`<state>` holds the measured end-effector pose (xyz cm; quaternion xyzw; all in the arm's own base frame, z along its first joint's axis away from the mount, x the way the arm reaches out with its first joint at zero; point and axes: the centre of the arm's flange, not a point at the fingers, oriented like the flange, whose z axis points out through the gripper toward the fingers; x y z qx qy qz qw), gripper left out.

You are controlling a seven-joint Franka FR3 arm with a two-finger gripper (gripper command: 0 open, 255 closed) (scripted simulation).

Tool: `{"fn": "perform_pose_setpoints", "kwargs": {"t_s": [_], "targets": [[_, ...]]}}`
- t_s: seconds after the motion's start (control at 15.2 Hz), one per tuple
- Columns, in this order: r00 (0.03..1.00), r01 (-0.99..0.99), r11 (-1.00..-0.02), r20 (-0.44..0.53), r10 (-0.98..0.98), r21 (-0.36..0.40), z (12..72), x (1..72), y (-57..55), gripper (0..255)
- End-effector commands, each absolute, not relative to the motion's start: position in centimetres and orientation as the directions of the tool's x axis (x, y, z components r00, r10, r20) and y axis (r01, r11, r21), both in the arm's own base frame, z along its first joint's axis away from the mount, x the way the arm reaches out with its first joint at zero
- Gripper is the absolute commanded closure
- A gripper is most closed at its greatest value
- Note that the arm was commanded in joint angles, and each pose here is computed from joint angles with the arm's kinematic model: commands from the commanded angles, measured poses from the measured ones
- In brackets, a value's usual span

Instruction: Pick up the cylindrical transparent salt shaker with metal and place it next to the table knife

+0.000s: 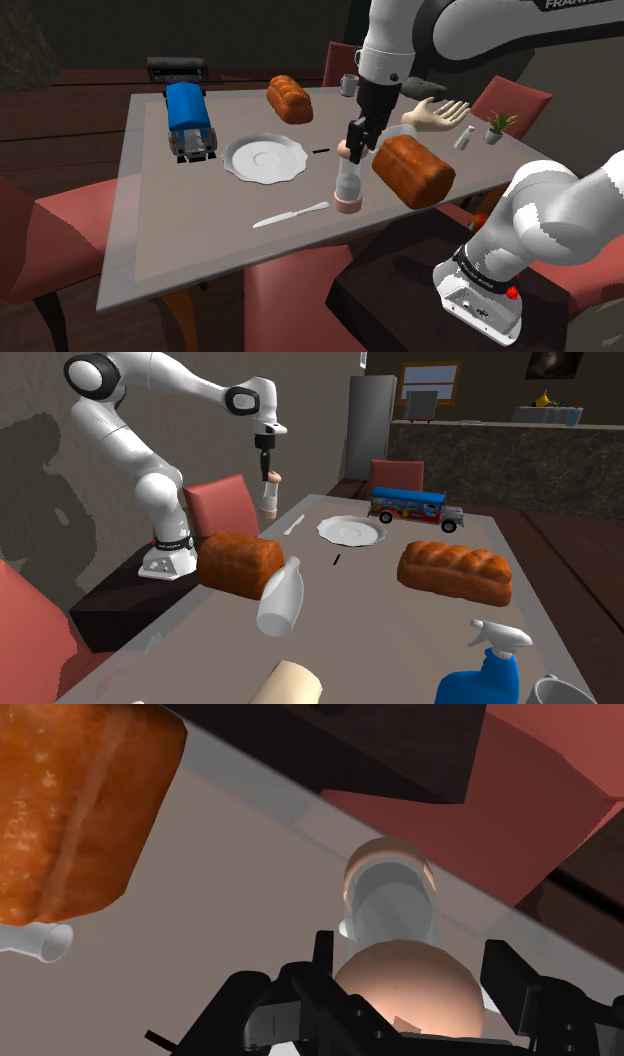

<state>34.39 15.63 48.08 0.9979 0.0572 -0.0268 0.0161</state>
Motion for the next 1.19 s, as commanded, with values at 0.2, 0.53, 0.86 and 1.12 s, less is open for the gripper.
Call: {"fn": "perform_pose_setpoints", "kwargs": {"t_s": [0.2,0.53,0.86,1.12], "targets": [[0.992,0.115,-0.993,-0.055,0.113,0.029,45.4,34.4,15.7,255],[0.992,0.115,-0.993,-0.055,0.113,0.029,42.7,34.4,15.7,255],[0.992,0.115,-0.993,-0.055,0.113,0.029,40.8,34.4,15.7,255],[0.992,0.115,-0.993,-0.055,0.113,0.029,40.8,34.4,15.7,255]]}}
